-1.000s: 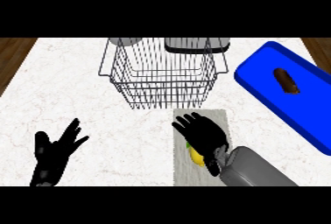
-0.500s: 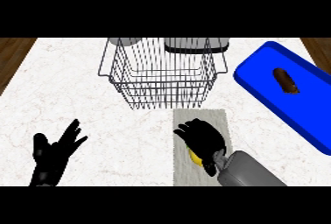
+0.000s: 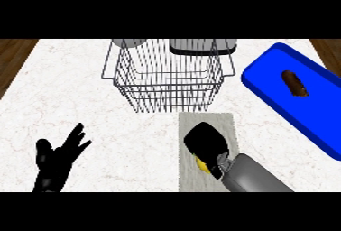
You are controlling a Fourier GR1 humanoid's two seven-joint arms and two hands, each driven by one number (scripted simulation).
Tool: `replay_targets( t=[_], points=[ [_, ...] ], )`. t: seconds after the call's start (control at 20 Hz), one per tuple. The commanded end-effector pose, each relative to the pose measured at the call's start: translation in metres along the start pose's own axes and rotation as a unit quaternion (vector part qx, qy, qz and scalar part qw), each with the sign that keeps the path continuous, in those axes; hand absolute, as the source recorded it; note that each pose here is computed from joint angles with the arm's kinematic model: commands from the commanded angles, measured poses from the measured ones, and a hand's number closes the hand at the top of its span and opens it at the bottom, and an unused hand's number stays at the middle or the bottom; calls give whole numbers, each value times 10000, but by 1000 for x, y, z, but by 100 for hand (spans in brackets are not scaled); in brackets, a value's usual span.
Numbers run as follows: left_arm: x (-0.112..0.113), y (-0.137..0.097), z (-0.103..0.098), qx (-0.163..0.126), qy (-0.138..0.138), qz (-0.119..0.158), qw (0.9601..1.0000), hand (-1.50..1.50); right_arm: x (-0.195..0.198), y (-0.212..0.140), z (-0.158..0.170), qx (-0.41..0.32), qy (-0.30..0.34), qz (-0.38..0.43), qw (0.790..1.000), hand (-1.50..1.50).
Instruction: Pick the lemon from the placemat and place it in the basket
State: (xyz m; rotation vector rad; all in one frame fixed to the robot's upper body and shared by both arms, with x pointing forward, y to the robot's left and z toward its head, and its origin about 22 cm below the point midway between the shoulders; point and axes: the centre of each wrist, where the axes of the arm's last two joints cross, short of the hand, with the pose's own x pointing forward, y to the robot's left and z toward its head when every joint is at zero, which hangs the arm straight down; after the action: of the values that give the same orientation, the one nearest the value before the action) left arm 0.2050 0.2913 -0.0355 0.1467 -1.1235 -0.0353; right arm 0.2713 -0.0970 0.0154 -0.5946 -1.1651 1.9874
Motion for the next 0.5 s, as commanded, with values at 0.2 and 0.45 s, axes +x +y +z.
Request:
replay_targets(
  t=[0.2, 0.45],
  points=[
    [-8, -5, -2, -173, 441, -106, 9988, 0, 78, -20, -13, -334, 1490, -1083, 9823, 150],
    [-4, -13, -5, -389, 386, -208, 9983, 0, 96, -32, -12, -819, 2212, -1223, 9640, 150]
  ],
)
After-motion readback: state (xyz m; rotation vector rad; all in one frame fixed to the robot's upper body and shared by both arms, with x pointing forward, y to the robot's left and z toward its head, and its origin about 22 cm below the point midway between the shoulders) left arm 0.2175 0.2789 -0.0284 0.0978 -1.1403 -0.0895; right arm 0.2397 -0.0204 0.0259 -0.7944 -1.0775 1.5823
